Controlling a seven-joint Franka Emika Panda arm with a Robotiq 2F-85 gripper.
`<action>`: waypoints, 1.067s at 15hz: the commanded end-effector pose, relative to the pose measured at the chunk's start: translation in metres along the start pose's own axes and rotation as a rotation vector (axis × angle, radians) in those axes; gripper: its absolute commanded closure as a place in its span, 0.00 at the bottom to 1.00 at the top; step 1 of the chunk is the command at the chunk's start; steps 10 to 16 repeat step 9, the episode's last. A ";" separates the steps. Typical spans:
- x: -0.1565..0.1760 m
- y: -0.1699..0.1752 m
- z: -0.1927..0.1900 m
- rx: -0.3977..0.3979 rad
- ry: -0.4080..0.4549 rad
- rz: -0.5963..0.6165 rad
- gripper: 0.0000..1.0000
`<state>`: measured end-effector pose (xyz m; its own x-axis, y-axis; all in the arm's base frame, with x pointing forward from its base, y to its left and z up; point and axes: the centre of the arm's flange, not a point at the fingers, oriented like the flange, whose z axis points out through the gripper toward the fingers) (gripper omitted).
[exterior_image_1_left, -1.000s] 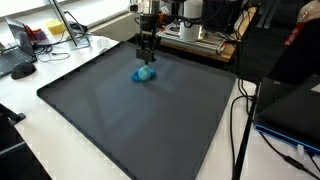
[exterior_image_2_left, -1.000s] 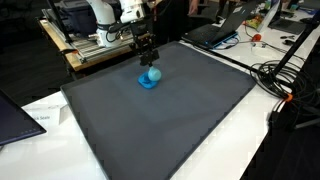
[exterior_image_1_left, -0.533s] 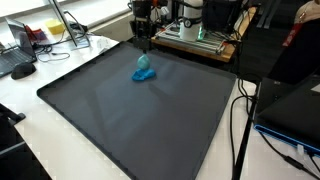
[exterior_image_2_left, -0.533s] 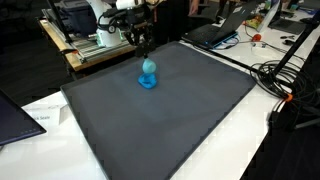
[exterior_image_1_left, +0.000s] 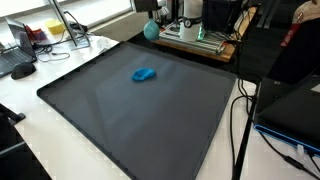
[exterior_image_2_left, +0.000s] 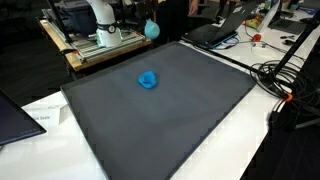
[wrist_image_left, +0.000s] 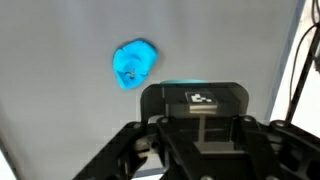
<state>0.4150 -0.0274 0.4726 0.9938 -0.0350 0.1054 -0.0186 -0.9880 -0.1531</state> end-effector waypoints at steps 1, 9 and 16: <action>0.018 -0.011 -0.078 0.011 -0.043 0.039 0.78; 0.048 -0.019 -0.066 -0.053 -0.114 0.024 0.78; 0.048 -0.019 -0.066 -0.053 -0.114 0.024 0.78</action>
